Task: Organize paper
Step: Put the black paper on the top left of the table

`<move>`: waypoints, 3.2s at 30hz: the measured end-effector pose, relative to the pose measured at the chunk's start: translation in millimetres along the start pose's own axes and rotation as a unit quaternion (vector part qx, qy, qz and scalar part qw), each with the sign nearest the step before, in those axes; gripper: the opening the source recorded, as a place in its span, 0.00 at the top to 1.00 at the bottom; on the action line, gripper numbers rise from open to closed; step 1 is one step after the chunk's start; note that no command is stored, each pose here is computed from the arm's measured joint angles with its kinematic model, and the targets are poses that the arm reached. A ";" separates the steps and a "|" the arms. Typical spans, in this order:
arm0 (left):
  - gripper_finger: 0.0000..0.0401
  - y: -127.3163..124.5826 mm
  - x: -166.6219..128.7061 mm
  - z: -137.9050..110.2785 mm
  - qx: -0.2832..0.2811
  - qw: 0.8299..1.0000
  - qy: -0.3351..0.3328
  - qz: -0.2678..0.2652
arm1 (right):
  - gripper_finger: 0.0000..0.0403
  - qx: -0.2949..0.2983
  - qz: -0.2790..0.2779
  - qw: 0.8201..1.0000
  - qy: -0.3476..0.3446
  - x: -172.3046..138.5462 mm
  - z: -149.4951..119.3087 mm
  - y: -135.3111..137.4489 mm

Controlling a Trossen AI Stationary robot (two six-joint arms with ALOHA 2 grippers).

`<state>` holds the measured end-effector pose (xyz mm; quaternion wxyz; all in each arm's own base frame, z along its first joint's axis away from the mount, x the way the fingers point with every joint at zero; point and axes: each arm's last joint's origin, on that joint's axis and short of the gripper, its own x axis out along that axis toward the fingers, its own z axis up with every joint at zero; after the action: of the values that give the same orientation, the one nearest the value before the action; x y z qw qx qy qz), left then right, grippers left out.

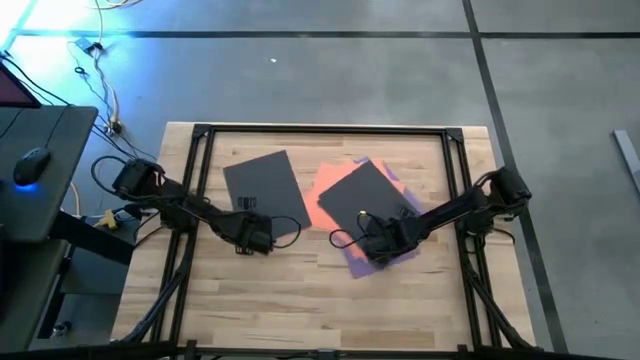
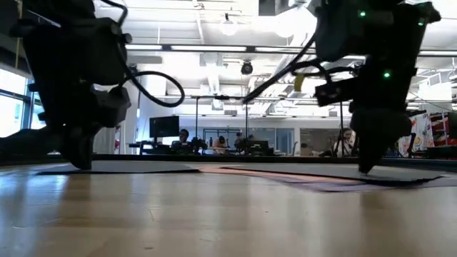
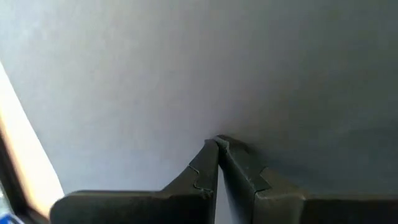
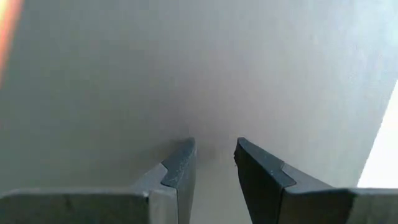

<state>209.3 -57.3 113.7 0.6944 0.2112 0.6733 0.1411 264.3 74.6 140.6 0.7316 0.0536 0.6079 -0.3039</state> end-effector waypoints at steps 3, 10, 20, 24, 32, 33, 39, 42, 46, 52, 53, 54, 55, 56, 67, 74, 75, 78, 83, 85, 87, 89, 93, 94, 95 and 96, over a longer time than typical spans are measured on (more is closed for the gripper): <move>1.00 0.8 -1.1 -3.3 0.016 0.999 0.005 0.030 | 0.76 0.002 -0.002 1.000 -0.001 0.0 0.0 -0.2; 1.00 4.5 -8.3 2.3 -0.010 0.997 -0.009 0.074 | 0.76 -0.003 0.004 1.000 -0.014 -0.4 2.3 1.5; 1.00 11.5 -10.7 29.1 -0.322 0.941 -0.101 0.021 | 0.76 -0.008 0.021 0.999 -0.032 -1.7 6.0 4.8; 1.00 14.2 12.7 19.7 -0.369 0.924 -0.100 0.007 | 0.76 -0.013 0.029 0.999 -0.038 -2.2 7.4 6.1; 1.00 26.8 29.7 -1.1 -0.300 0.947 -0.050 0.098 | 0.76 -0.016 0.032 0.999 -0.040 -2.8 7.5 7.1; 1.00 28.6 30.3 0.0 -0.284 0.953 -0.049 0.099 | 0.76 -0.017 0.032 0.999 -0.040 -2.7 7.5 7.1; 1.00 39.5 36.3 0.4 -0.242 0.965 -0.026 0.094 | 0.76 -0.024 0.034 0.998 -0.042 -3.2 7.2 8.1; 1.00 41.0 37.0 0.6 -0.240 0.966 -0.023 0.092 | 0.76 -0.027 0.035 0.998 -0.044 -4.0 6.0 9.4; 1.00 39.2 36.2 0.6 -0.233 0.969 -0.022 0.082 | 0.76 -0.033 0.036 0.998 -0.045 -5.3 3.8 11.4; 1.00 28.5 30.6 1.3 -0.225 0.972 -0.031 0.054 | 0.76 -0.035 0.037 0.998 -0.045 -6.0 2.6 12.4; 1.00 25.6 29.1 1.2 -0.230 0.972 -0.033 0.047 | 0.76 -0.036 0.038 0.998 -0.046 -6.2 2.2 12.8; 1.00 22.1 27.1 1.7 -0.237 0.970 -0.038 0.040 | 0.76 -0.037 0.038 0.998 -0.046 -6.3 2.0 12.9; 1.00 19.1 25.4 2.2 -0.245 0.968 -0.044 0.035 | 0.76 -0.037 0.038 0.998 -0.046 -6.4 1.9 13.0; 1.00 16.4 24.0 2.0 -0.250 0.966 -0.049 0.036 | 0.76 -0.038 0.038 0.998 -0.046 -6.4 1.7 13.2; 1.00 9.9 21.1 1.0 -0.211 0.975 -0.058 0.046 | 0.76 -0.038 0.038 0.998 -0.046 -6.4 1.7 13.2; 1.00 14.8 6.2 11.9 -0.205 0.977 -0.039 0.035 | 0.76 -0.049 0.040 0.997 -0.049 -9.0 2.0 12.0; 1.00 16.1 2.0 15.6 -0.200 0.979 -0.039 0.031 | 0.76 -0.056 0.044 0.996 -0.054 -12.3 1.6 11.3; 1.00 20.3 -11.7 27.3 -0.188 0.981 -0.049 0.024 | 0.76 -0.093 0.055 0.991 -0.081 -27.6 -1.4 9.1; 1.00 24.2 -30.9 44.2 -0.184 0.979 -0.081 0.020 | 0.76 -0.178 0.109 0.970 -0.126 -64.8 -17.8 6.5; 1.00 24.3 -34.1 46.3 -0.186 0.978 -0.088 0.021 | 0.73 -0.203 0.129 0.961 -0.137 -76.3 -28.3 6.7; 1.00 24.1 -34.1 45.8 -0.196 0.976 -0.088 0.024 | 0.69 -0.221 0.142 0.954 -0.144 -82.5 -41.9 5.6; 1.00 23.1 -31.8 44.5 -0.209 0.974 -0.087 0.021 | 0.64 -0.235 0.155 0.949 -0.142 -83.1 -56.7 6.0; 1.00 15.3 -18.7 37.1 -0.223 0.971 -0.088 -0.005 | 0.51 -0.256 0.161 0.942 -0.143 -74.8 -85.5 10.9; 1.00 12.9 -15.5 35.6 -0.226 0.970 -0.093 -0.010 | 0.49 -0.254 0.163 0.941 -0.152 -72.1 -90.6 12.5; 1.00 10.4 -12.3 33.4 -0.225 0.969 -0.096 -0.015 | 0.46 -0.251 0.165 0.940 -0.164 -68.8 -96.1 13.9; 1.00 7.8 -8.9 30.5 -0.224 0.970 -0.095 -0.021 | 0.45 -0.248 0.165 0.938 -0.177 -64.7 -101.2 15.0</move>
<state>239.9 -57.9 125.4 0.7876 0.0485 0.5599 0.2526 180.3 156.6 170.1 0.8573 -0.0849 0.5073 -0.0229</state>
